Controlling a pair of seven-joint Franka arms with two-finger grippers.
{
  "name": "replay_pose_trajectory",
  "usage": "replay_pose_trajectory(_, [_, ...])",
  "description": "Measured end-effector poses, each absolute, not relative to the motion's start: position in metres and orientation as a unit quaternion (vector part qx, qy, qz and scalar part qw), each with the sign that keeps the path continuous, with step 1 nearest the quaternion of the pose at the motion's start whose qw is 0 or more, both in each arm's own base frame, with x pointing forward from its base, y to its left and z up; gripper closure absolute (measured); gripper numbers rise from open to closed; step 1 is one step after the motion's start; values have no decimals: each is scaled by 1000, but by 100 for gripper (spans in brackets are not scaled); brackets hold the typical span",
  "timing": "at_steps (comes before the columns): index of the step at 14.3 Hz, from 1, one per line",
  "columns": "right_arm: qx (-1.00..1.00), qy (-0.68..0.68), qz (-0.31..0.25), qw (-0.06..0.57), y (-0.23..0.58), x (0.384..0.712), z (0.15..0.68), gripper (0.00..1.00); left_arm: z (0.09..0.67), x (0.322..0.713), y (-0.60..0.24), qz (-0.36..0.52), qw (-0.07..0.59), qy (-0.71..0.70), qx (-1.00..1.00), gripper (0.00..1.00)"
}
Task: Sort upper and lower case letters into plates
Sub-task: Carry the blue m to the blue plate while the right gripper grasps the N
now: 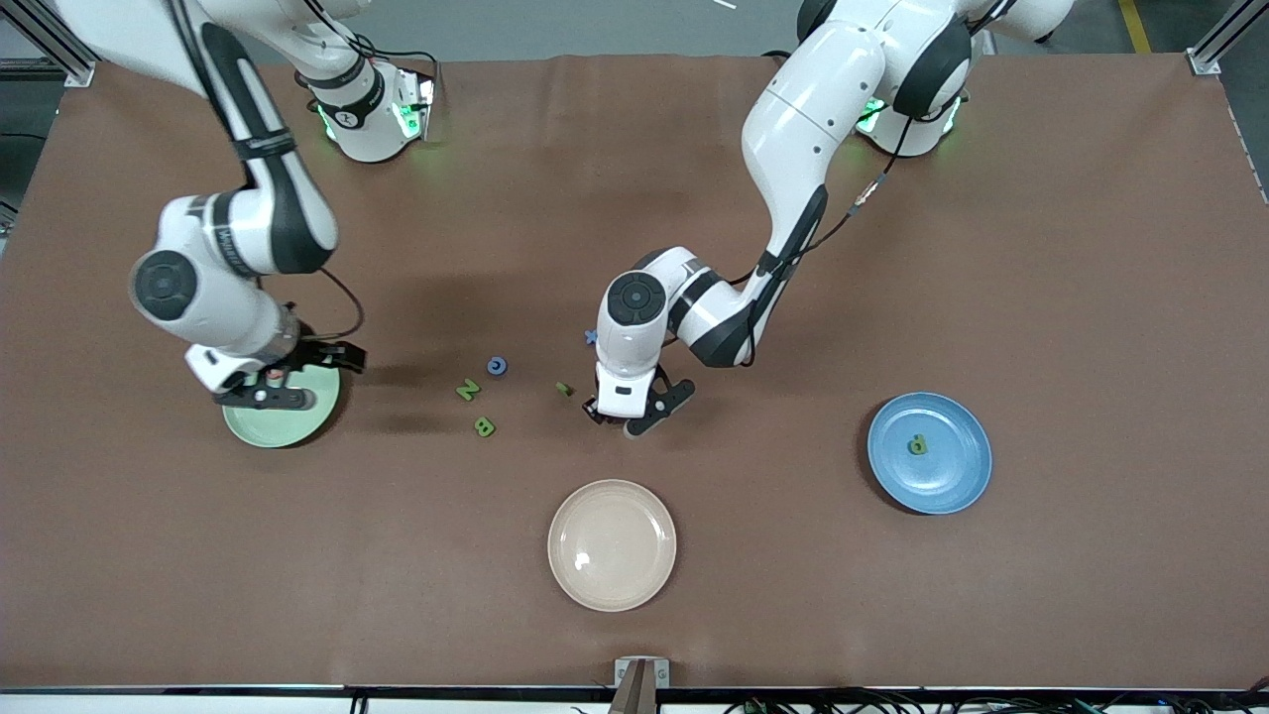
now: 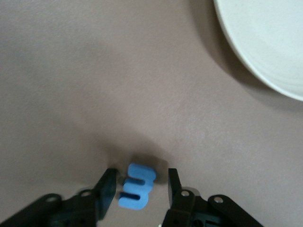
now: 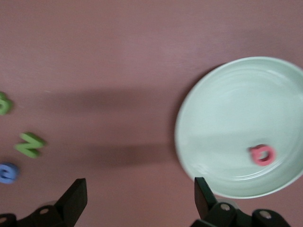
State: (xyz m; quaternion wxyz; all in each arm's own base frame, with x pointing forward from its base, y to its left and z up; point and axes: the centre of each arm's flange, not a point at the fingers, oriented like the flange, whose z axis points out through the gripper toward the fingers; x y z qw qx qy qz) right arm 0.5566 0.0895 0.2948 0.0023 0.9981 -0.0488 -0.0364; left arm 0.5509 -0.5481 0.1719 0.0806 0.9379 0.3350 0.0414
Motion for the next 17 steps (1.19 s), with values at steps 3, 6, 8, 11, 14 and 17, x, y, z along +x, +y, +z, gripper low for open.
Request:
replay_pose_trajectory(3, [992, -115, -40, -20, 164, 556, 288, 0, 169, 548, -551, 54, 79, 329, 940, 48])
replay_pose_trajectory(6, [977, -207, -33, -30, 203, 563, 259, 0, 168, 546, -554, 55, 78, 326, 941, 69])
replay_pose_trajectory(8, [966, -256, -31, -27, 210, 570, 236, 0, 168, 545, -555, 54, 71, 325, 942, 69])
replay_pose_trajectory(11, [960, -278, -27, -25, 216, 575, 209, 1, 172, 538, -555, 56, 14, 303, 951, 69])
replay_pose_trajectory(14, [960, -278, -35, -18, 220, 572, 191, 7, 176, 537, -542, 45, -40, 305, 950, 69])
replay_pose_trajectory(17, [960, -275, -43, -12, 223, 567, 184, 19, 205, 569, -501, 44, -63, 335, 939, 69])
